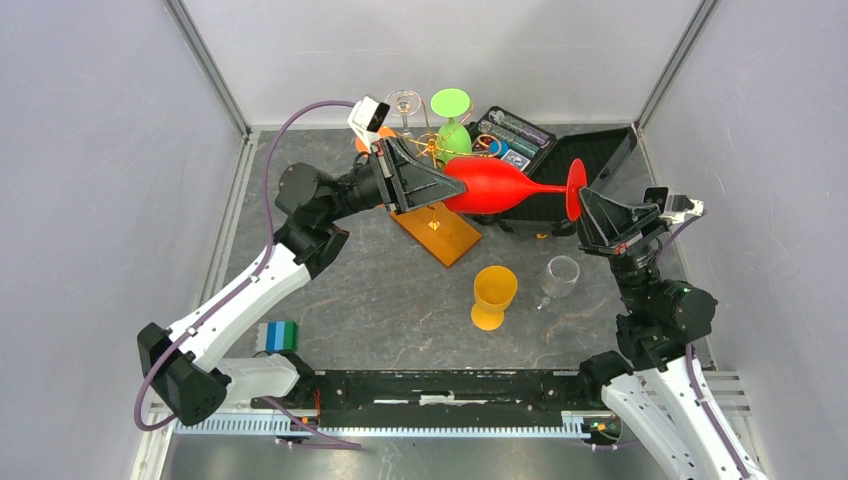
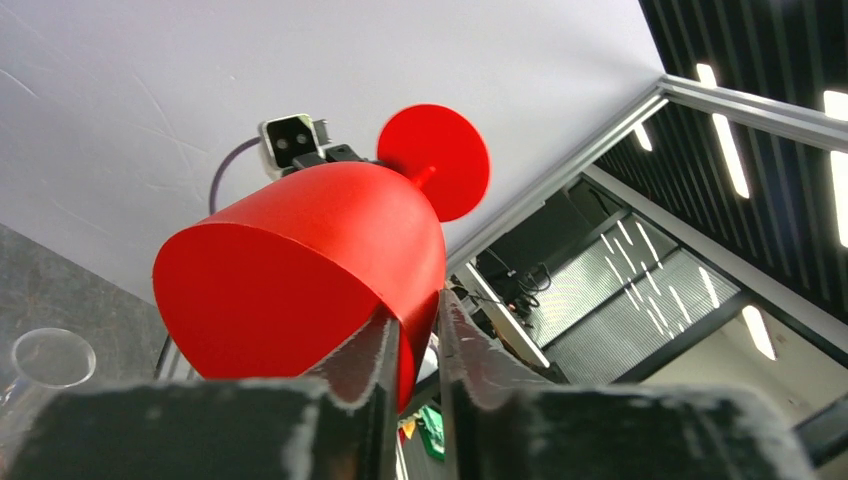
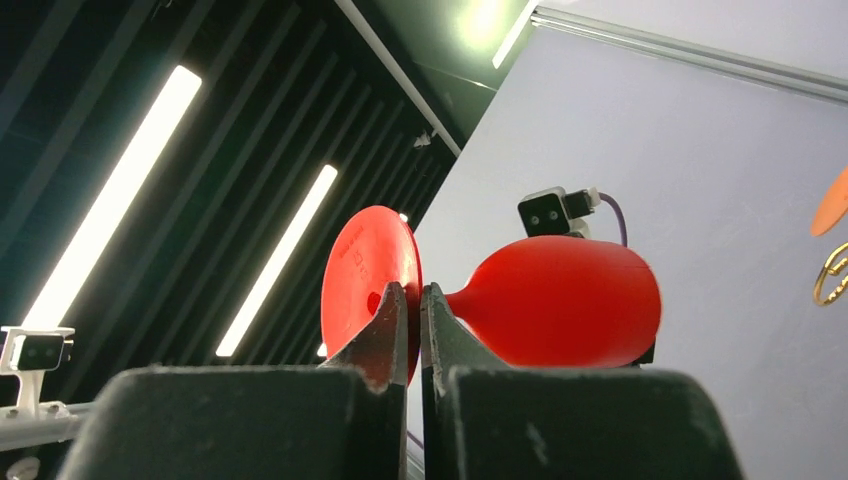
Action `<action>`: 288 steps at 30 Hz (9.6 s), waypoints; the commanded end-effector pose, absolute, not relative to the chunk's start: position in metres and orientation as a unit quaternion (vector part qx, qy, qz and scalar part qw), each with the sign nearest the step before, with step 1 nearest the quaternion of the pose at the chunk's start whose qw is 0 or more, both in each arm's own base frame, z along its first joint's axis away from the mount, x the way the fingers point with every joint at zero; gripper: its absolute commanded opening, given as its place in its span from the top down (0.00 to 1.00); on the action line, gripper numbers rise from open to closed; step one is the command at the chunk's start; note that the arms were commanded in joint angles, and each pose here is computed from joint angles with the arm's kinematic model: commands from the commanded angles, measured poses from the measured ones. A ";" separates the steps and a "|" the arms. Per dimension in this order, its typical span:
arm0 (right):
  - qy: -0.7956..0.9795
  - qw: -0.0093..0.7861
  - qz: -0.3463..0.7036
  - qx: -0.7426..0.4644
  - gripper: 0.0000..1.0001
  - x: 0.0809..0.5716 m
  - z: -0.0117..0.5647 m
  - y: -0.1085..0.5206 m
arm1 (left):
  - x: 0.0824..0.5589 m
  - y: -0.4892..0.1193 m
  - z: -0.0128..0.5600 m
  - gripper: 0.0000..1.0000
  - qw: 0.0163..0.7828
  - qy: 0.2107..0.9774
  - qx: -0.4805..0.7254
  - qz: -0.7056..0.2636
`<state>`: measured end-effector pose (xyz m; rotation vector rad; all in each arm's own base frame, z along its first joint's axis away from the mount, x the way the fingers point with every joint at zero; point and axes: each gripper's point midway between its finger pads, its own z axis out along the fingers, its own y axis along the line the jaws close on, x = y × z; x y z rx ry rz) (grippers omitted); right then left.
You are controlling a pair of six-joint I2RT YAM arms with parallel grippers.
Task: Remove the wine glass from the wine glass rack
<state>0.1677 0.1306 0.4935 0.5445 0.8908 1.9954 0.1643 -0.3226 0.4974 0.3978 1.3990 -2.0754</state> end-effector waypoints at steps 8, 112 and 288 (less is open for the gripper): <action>0.383 0.442 0.757 0.290 1.00 0.211 0.452 0.128 | 0.124 -0.303 0.519 0.98 0.316 0.484 0.224 -0.785; 0.483 0.644 0.406 0.431 0.29 0.215 0.363 0.024 | 0.148 -0.292 0.246 0.35 0.318 0.856 0.381 -0.144; 0.271 0.569 0.764 -0.134 0.02 0.141 0.518 0.320 | 0.098 -0.149 0.582 0.98 0.357 0.441 -0.083 -0.819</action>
